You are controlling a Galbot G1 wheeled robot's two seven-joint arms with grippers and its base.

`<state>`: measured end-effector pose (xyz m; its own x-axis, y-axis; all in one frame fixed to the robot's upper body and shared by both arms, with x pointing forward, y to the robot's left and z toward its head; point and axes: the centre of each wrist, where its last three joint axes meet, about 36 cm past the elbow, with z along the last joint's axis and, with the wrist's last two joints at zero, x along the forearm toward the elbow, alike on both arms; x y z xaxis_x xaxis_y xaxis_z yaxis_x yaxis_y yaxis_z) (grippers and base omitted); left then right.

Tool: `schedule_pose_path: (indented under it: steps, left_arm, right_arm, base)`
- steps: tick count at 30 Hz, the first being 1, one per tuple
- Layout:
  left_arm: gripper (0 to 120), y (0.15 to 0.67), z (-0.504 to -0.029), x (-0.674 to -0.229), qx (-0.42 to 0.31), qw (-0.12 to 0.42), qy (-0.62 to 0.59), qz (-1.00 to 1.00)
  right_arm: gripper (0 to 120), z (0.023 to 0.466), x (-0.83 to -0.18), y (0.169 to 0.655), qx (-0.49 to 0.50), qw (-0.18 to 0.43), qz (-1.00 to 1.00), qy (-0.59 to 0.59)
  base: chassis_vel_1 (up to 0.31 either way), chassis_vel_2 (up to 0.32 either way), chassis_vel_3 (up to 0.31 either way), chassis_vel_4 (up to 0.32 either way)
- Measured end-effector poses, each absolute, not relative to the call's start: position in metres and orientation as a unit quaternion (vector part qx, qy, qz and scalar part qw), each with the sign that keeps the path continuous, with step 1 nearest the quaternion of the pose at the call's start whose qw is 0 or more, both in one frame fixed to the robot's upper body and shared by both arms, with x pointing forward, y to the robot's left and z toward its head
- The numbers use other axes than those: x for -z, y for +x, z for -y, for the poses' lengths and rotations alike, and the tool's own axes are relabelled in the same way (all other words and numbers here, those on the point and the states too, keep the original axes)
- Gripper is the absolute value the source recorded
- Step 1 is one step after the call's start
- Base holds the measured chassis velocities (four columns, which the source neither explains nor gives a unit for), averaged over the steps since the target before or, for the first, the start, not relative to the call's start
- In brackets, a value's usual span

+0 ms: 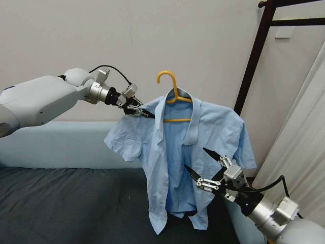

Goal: Pick up the clothes from the sofa and hang them on the clothes hanger.

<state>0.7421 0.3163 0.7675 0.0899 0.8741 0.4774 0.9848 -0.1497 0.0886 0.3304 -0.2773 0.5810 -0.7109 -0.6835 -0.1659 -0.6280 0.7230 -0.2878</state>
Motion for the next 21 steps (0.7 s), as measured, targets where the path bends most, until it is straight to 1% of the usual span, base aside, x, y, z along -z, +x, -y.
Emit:
schedule_pose_path:
  steps: [3,4,5,7,9,10,11,12,13,15,16,18,21]
  left_arm:
    - [2,0.748,-0.305,-0.760,0.219,0.136,-0.737,0.625]
    - [2,0.748,-0.305,-0.760,0.219,0.136,-0.737,0.625]
    - [2,0.749,-0.302,-0.756,0.219,0.138,-0.739,0.622]
    - [2,0.750,-0.299,-0.749,0.222,0.141,-0.741,0.618]
    - [2,0.751,-0.289,-0.740,0.223,0.143,-0.747,0.610]
    - [2,0.751,-0.289,-0.740,0.223,0.143,-0.747,0.610]
    - [2,0.751,-0.286,-0.737,0.224,0.144,-0.749,0.607]
    - [2,0.751,-0.279,-0.731,0.228,0.147,-0.752,0.600]
    - [2,0.752,-0.272,-0.728,0.231,0.148,-0.756,0.595]
    - [2,0.755,-0.251,-0.724,0.236,0.144,-0.767,0.579]
    - [2,0.755,-0.251,-0.724,0.236,0.144,-0.767,0.579]
    - [2,0.756,-0.237,-0.722,0.237,0.139,-0.775,0.568]
    - [2,0.755,-0.227,-0.721,0.240,0.133,-0.782,0.559]
  right_arm:
    - [99,0.283,-0.615,0.342,0.104,0.136,-0.919,-0.355]
    - [99,0.283,-0.615,0.342,0.104,0.136,-0.919,-0.355]
    - [100,0.286,-0.631,0.349,0.105,0.126,-0.922,-0.350]
    - [100,0.292,-0.653,0.362,0.108,0.083,-0.929,-0.344]
    - [100,0.303,-0.682,0.377,0.108,0.017,-0.935,-0.338]
    - [100,0.303,-0.682,0.377,0.108,0.017,-0.935,-0.338]
    - [100,0.307,-0.690,0.382,0.106,-0.001,-0.936,-0.337]
    - [100,0.318,-0.705,0.391,0.110,-0.041,-0.935,-0.336]
    - [100,0.325,-0.712,0.396,0.116,-0.061,-0.934,-0.334]
    - [100,0.336,-0.723,0.401,0.132,-0.088,-0.930,-0.331]
    - [100,0.336,-0.723,0.401,0.132,-0.088,-0.930,-0.331]
    - [100,0.350,-0.733,0.406,0.154,-0.118,-0.924,-0.330]
    - [100,0.358,-0.736,0.410,0.166,-0.148,-0.911,-0.348]
  base:
    - [0.000,0.000,0.000,0.000]
    - [0.000,0.000,0.000,0.000]
    - [0.000,0.000,0.000,0.000]
    - [0.000,0.000,0.000,0.000]
    - [0.000,0.000,0.000,0.000]
    - [0.000,0.000,0.000,0.000]
    - [0.000,0.000,0.000,0.000]
    - [0.000,0.000,0.000,0.000]
    - [0.000,0.000,0.000,0.000]
    - [0.000,0.000,0.000,0.000]
    - [0.000,0.000,0.000,0.000]
    - [0.000,0.000,0.000,0.000]
    - [0.000,0.000,0.000,0.000]
